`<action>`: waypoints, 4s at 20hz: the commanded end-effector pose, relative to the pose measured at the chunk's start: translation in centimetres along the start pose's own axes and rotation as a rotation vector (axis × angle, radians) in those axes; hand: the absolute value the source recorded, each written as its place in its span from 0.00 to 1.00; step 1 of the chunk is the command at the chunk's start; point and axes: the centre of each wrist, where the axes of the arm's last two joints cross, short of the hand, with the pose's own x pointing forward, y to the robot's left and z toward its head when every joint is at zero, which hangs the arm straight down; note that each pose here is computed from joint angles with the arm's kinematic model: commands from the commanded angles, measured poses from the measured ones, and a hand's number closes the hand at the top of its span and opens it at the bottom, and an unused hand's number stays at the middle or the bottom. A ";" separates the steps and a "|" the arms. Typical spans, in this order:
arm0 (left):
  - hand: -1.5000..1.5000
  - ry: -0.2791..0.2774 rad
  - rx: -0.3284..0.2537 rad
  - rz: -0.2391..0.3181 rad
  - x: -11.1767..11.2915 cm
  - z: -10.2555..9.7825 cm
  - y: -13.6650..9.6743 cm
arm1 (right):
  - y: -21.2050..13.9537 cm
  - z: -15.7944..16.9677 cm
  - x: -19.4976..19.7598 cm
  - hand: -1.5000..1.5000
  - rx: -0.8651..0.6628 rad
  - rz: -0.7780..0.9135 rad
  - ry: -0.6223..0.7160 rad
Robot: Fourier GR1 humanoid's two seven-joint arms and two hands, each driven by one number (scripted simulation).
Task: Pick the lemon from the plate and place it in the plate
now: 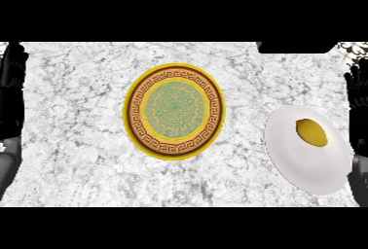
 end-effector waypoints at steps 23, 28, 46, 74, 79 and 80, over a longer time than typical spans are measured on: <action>0.50 0.403 -0.214 0.003 -5.8 12.5 -0.9 | -17.3 4.8 -4.0 0.00 0.237 -0.407 0.045; 0.50 0.388 -0.232 0.007 -5.3 11.7 -0.7 | -18.9 2.4 -1.7 0.00 0.405 -0.118 0.140; 0.50 0.382 -0.242 0.009 -5.2 12.6 -0.7 | -13.6 -3.5 -4.9 0.00 0.776 0.247 0.388; 0.50 0.392 -0.238 0.011 -6.4 12.9 -0.4 | -9.1 -3.1 -12.2 0.00 1.019 0.367 0.443; 0.50 0.393 -0.218 0.007 -5.5 12.4 -0.8 | -8.4 -3.0 -12.6 0.00 1.040 0.365 0.432; 0.50 0.410 -0.228 -0.005 -5.7 13.9 -0.1 | -9.3 -2.0 -13.3 0.00 1.026 0.364 0.431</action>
